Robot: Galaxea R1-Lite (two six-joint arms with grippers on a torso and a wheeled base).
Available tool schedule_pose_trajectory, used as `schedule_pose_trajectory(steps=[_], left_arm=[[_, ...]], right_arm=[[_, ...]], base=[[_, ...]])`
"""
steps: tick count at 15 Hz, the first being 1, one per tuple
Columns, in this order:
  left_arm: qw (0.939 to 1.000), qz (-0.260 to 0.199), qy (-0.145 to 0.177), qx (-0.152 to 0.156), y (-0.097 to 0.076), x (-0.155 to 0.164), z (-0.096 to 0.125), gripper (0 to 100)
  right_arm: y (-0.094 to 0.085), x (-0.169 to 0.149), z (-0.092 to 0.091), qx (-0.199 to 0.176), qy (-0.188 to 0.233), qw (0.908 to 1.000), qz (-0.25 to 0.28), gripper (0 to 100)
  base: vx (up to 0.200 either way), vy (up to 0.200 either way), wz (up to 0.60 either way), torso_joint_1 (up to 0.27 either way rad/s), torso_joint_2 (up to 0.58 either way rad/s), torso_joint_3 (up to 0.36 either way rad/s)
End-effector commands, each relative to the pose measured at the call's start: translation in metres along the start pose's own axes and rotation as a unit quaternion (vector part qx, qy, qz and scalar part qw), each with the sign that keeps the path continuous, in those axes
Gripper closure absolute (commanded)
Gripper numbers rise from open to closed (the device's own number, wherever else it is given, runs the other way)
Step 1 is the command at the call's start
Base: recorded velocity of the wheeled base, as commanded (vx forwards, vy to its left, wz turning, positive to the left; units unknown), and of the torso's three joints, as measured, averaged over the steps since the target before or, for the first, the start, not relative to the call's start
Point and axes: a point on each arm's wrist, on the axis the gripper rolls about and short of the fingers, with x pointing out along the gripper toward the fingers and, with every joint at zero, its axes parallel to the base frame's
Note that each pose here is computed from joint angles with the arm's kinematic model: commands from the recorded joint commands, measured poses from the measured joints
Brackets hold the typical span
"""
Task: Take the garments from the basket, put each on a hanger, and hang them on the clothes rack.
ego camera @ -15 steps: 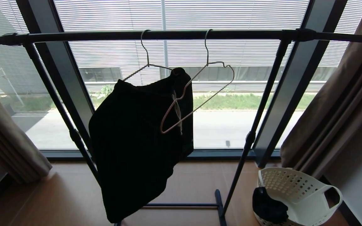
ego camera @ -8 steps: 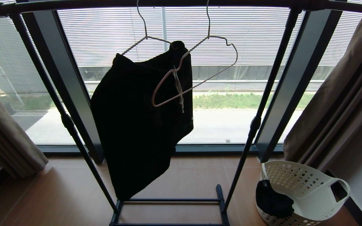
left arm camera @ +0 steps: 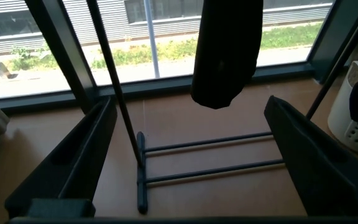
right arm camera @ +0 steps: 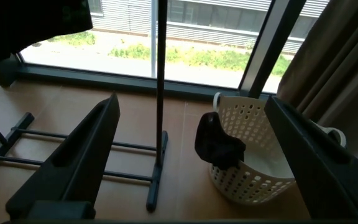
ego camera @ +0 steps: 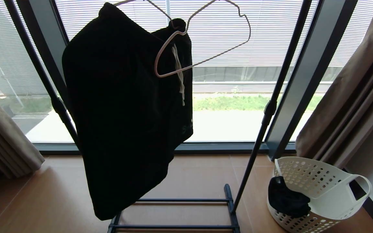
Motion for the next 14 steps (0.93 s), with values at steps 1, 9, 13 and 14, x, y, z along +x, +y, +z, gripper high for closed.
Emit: schedule_pose_trajectory(steps=[1, 9, 13, 14], left_arm=[[1.0000, 0.000, 0.000, 0.000, 0.0001, 0.0001, 0.0005, 0], [1.0000, 0.000, 0.000, 0.000, 0.0001, 0.0001, 0.0005, 0], [1.0000, 0.000, 0.001, 0.000, 0.0000, 0.0002, 0.0000, 0], [1.0000, 0.000, 0.000, 0.001, 0.0001, 0.0001, 0.0005, 0]], right_arm=[[0.0000, 0.0001, 0.0001, 0.000, 0.000, 1.0000, 0.000, 0], [0.0000, 0.0001, 0.0001, 0.000, 0.000, 1.0000, 0.000, 0], [0.0000, 0.0001, 0.0001, 0.000, 0.000, 1.0000, 0.000, 0], [0.0000, 0.0001, 0.0001, 0.000, 0.000, 1.0000, 0.000, 0]], base=[[0.000, 0.000, 0.00, -0.036, 0.30, 0.266], [0.000, 0.000, -0.52, -0.007, 0.05, 0.044], [0.000, 0.000, -0.45, 0.002, 0.00, 0.002], [0.000, 0.000, 0.00, 0.000, 0.00, 0.000]])
